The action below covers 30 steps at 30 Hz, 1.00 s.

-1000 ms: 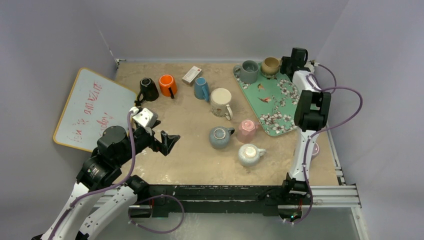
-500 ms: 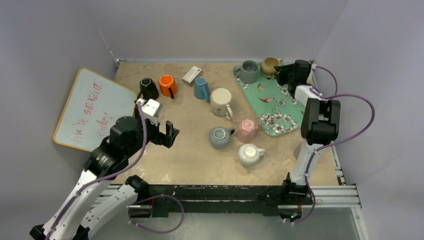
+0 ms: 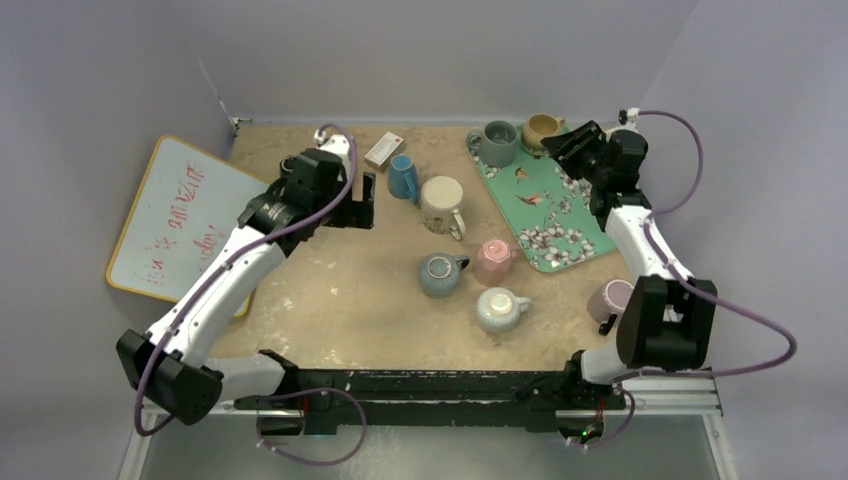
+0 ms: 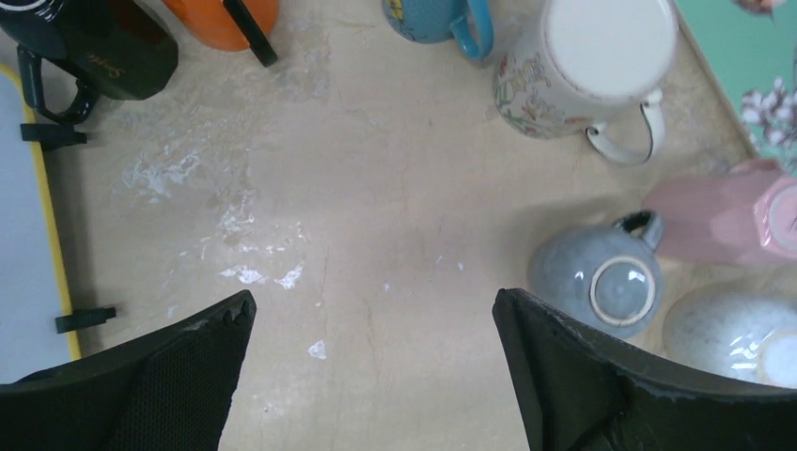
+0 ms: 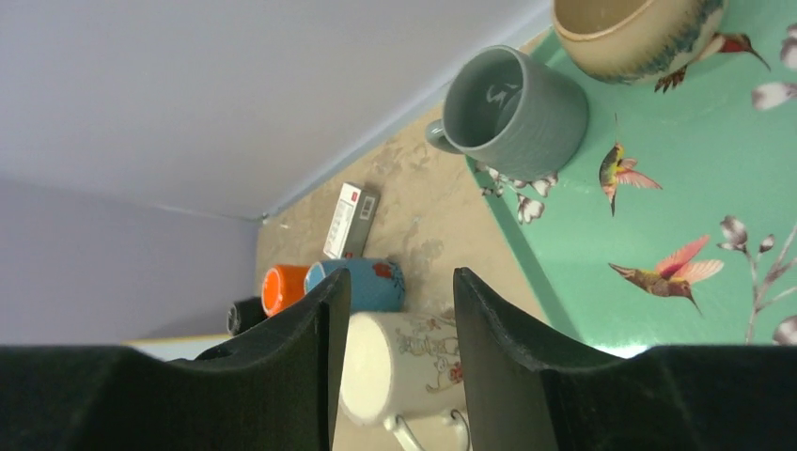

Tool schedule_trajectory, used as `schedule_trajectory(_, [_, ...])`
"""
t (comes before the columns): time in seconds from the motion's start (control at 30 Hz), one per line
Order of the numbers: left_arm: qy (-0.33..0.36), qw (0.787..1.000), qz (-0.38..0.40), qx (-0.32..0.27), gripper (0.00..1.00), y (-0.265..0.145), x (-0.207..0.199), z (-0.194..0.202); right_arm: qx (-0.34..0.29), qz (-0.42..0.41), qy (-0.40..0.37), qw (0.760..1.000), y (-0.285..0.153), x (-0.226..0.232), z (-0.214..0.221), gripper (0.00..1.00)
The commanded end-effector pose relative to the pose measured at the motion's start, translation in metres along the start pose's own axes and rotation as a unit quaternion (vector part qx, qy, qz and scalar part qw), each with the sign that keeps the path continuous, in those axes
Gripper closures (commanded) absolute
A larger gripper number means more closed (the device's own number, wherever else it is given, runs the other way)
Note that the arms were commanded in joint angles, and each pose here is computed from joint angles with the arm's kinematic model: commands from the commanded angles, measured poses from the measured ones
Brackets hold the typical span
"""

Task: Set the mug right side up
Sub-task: Place the cup on the tray, then turn over the cup at the corner of the board.

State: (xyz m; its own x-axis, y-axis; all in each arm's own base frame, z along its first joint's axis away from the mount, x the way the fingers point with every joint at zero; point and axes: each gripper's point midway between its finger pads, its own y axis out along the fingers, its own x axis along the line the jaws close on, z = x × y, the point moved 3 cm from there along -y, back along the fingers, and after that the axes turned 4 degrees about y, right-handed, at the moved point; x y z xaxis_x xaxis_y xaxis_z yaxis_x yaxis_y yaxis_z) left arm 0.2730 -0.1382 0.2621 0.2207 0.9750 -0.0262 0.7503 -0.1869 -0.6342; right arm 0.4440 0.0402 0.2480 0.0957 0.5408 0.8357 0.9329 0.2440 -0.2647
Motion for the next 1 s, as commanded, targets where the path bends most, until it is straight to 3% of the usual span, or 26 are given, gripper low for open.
schedule_trajectory(0.0, [-0.08,0.996,0.009,-0.035,0.03,0.012,0.019,-0.043,0.046,-0.001,-0.081,0.996,-0.028,-0.007,0.023,0.53])
schedule_trajectory(0.07, [-0.109,0.993,-0.009,-0.041,0.05,0.025,0.04,-0.055,0.067,-0.024,-0.084,0.994,-0.039,-0.005,0.036,0.53])
schedule_trajectory(0.33, [-0.117,0.985,-0.122,-0.043,0.16,0.1,0.086,-0.081,0.126,-0.092,-0.105,0.982,-0.079,0.012,0.082,0.51])
schedule_trajectory(0.7, [-0.134,0.976,-0.164,-0.044,0.56,0.199,0.103,-0.072,0.093,-0.121,-0.119,0.981,-0.106,0.026,0.085,0.52])
schedule_trajectory(0.97, [-0.138,0.973,-0.183,-0.021,0.56,0.233,0.109,-0.057,0.106,-0.121,-0.112,0.981,-0.104,0.024,0.088,0.52])
